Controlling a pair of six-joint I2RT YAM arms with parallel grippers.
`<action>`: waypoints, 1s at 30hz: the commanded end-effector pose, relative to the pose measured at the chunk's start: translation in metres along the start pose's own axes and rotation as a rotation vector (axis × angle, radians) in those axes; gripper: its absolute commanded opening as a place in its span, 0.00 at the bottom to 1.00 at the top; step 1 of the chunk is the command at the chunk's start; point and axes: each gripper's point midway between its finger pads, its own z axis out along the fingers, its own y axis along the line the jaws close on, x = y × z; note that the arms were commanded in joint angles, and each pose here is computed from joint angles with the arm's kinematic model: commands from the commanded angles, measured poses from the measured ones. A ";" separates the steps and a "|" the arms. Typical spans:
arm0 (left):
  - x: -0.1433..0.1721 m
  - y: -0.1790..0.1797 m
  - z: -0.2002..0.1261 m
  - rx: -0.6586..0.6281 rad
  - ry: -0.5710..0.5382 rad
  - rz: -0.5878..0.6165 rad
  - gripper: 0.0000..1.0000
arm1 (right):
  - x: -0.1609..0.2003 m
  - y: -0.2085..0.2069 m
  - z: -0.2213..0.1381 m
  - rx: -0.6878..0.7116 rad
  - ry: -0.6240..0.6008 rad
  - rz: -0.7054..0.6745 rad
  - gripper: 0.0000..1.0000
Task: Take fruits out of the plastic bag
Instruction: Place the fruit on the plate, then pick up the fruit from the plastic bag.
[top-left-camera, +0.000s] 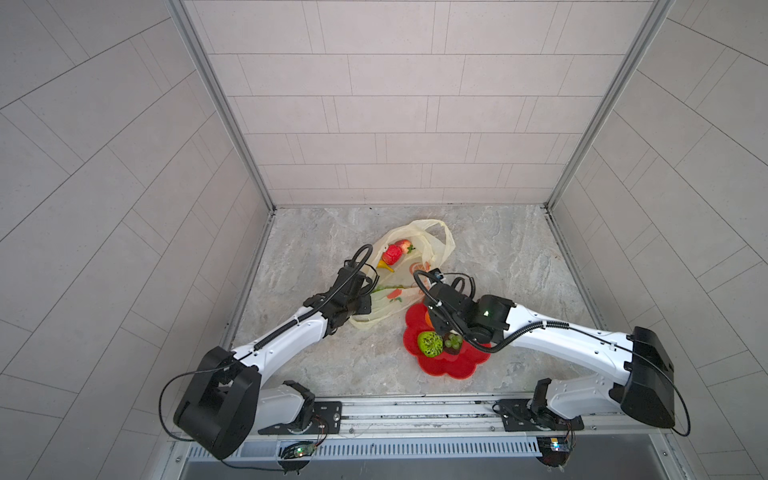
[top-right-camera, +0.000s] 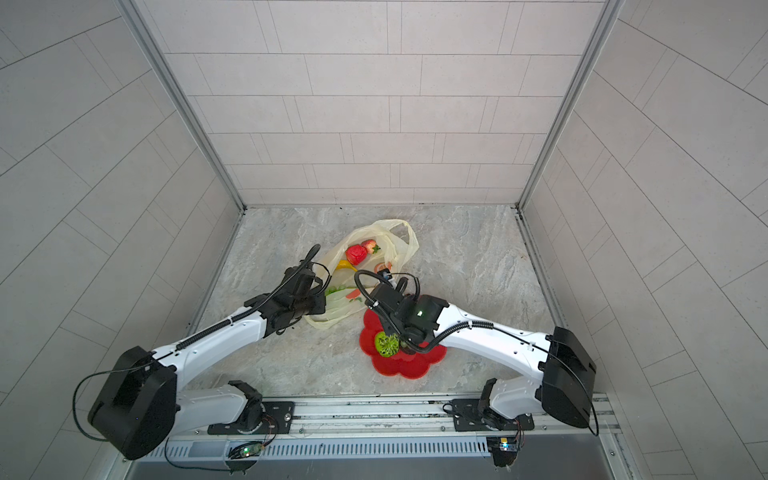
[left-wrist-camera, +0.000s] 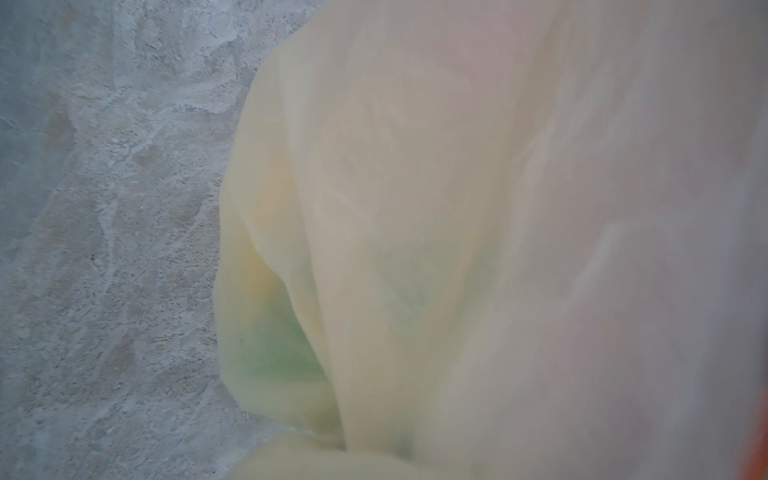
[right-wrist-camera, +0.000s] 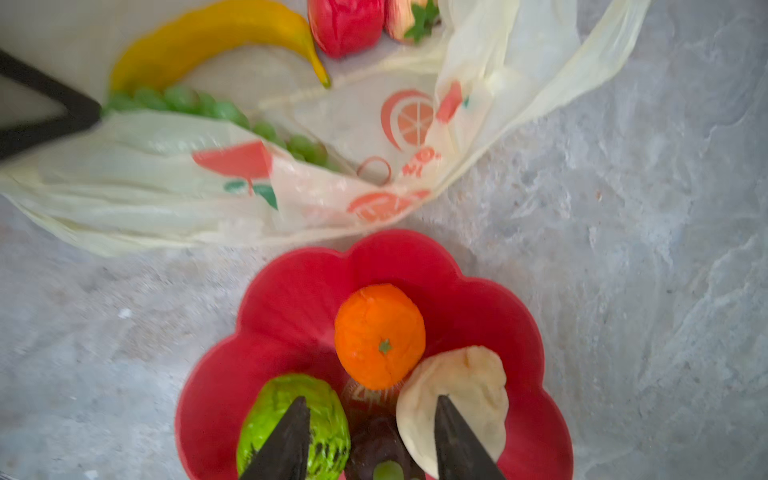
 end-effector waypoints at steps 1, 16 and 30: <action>-0.012 -0.001 -0.004 0.071 -0.039 -0.075 0.11 | -0.037 0.009 0.013 -0.057 -0.043 -0.041 0.52; -0.013 0.003 -0.008 0.079 -0.047 -0.094 0.12 | -0.119 0.034 0.149 -0.181 -0.002 -0.114 0.70; -0.012 0.005 -0.006 0.078 -0.040 -0.098 0.12 | -0.146 0.013 0.216 -0.151 0.011 -0.083 0.86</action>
